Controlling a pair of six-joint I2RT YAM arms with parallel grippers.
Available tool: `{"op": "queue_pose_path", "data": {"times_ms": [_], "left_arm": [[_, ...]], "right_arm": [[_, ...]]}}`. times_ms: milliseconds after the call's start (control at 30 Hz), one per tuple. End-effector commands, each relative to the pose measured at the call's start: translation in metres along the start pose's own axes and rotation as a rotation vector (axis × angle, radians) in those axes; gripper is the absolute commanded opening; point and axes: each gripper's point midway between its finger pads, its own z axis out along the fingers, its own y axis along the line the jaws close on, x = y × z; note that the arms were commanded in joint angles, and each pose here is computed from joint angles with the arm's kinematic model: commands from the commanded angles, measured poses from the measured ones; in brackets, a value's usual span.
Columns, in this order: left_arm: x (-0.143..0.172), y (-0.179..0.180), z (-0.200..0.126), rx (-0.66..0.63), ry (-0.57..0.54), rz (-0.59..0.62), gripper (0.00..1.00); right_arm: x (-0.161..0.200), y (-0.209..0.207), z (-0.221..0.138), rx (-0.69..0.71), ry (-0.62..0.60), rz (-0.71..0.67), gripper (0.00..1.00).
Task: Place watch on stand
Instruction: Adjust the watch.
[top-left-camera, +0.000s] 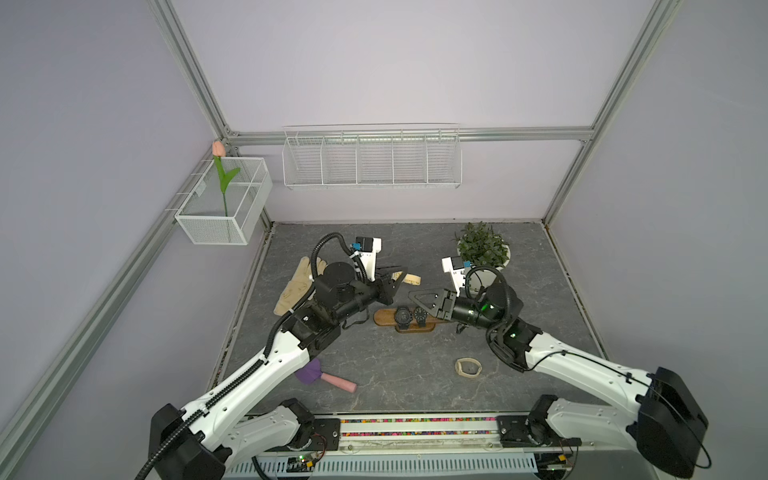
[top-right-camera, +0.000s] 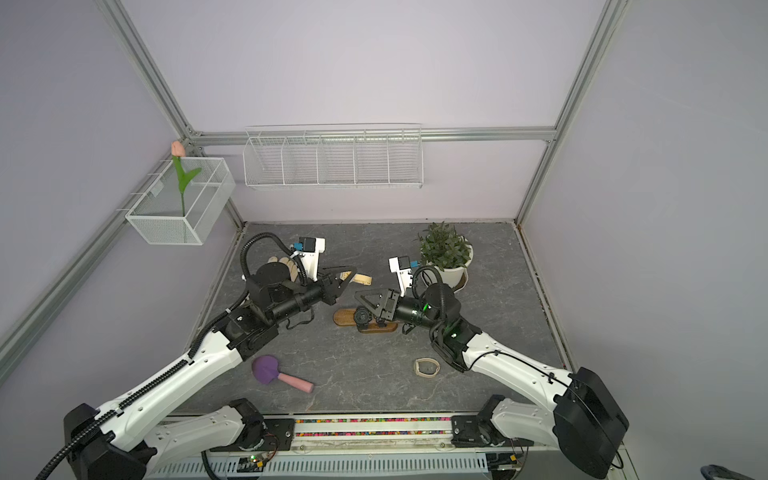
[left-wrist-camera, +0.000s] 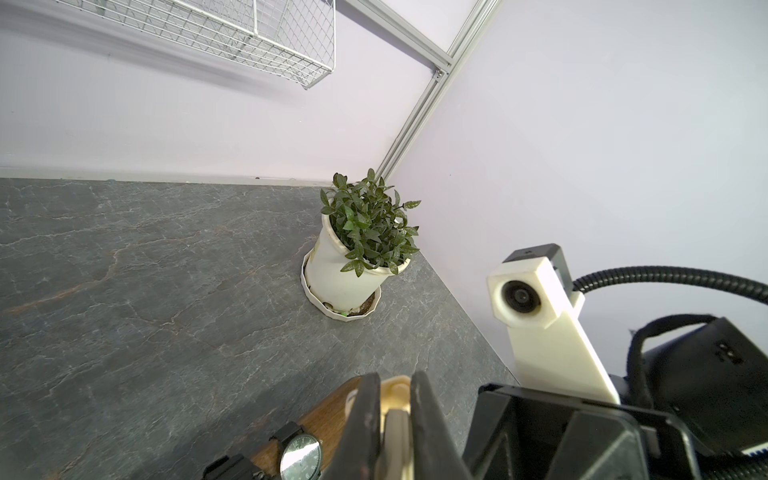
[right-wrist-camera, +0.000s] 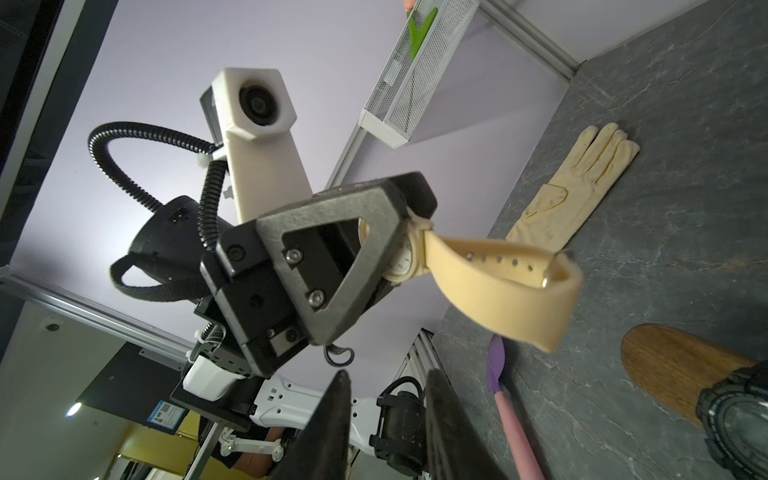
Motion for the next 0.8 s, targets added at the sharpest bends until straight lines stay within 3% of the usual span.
{"op": "queue_pose_path", "data": {"times_ms": [0, 200, 767], "left_arm": [[-0.007, -0.004, 0.0, 0.016, -0.023, -0.004, 0.0], [-0.005, -0.007, 0.001, 0.033, -0.019, -0.005, 0.0], [-0.002, -0.01, 0.004, 0.06, -0.005, -0.007, 0.0]], "right_arm": [[-0.009, -0.007, 0.002, 0.046, -0.046, -0.016, 0.37], [-0.024, -0.005, 0.011, 0.024, -0.098, -0.02, 0.43], [-0.051, 0.006, 0.01, 0.0, -0.198, -0.047, 0.42]]}}
